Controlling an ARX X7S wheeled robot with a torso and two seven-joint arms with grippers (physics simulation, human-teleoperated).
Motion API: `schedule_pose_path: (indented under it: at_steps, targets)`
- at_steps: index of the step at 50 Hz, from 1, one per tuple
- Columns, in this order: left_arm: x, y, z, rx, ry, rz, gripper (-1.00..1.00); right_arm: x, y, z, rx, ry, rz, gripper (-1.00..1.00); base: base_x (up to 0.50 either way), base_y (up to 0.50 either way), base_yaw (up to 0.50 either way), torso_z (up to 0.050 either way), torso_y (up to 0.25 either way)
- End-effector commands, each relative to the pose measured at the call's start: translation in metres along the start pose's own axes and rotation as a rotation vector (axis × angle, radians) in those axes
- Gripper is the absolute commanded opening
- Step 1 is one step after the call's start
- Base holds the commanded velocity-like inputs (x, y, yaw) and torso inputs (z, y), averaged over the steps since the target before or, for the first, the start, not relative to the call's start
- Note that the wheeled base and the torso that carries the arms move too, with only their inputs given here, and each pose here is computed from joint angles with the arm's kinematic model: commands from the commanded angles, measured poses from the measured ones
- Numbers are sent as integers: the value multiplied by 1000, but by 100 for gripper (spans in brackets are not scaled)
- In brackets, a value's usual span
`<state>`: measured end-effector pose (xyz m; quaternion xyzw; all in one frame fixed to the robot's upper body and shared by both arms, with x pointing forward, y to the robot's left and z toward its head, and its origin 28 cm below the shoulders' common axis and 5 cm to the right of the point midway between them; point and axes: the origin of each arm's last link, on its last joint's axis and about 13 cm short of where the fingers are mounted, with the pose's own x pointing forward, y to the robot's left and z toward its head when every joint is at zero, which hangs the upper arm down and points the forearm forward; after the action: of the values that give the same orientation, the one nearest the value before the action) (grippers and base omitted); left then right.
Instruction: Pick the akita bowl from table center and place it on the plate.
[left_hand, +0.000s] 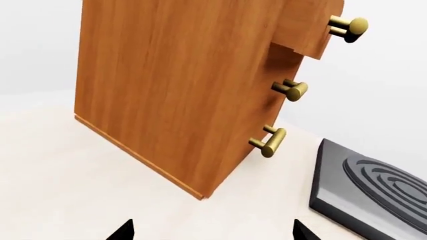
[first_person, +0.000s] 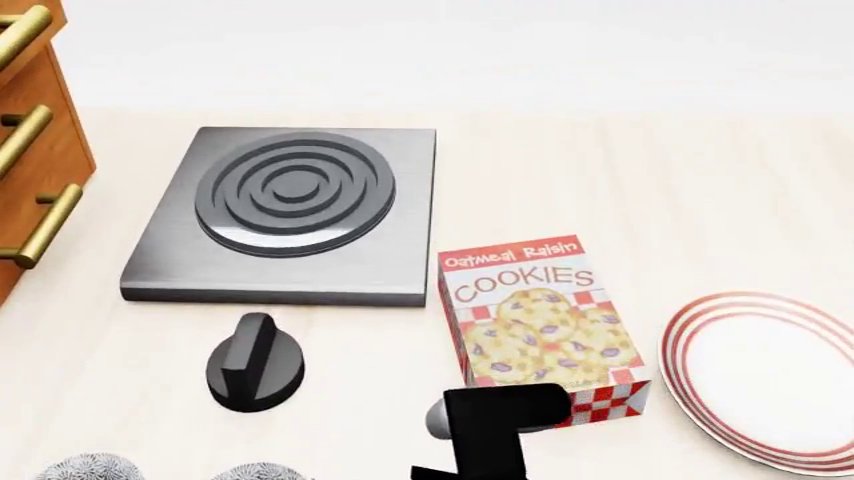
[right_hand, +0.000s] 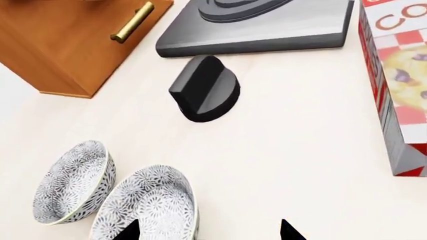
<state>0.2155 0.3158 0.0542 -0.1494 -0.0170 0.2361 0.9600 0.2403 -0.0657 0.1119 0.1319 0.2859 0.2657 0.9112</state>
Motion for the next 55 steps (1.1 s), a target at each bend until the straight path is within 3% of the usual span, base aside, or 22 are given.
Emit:
schedule_pose_path:
  at_steps: [1,27,55]
  targets:
    - [0,2,1,-6,-3,7,100,7,1,6,-43,44,0,100,0,0,0,0,0]
    - [-3,4,-4,-15,7,11,100,13,10,14,-164,99,-8,100,0,0,0,0,0]
    - [-3,5,-4,-19,9,15,100,34,1,14,-135,122,1,100,0,0,0,0,0]
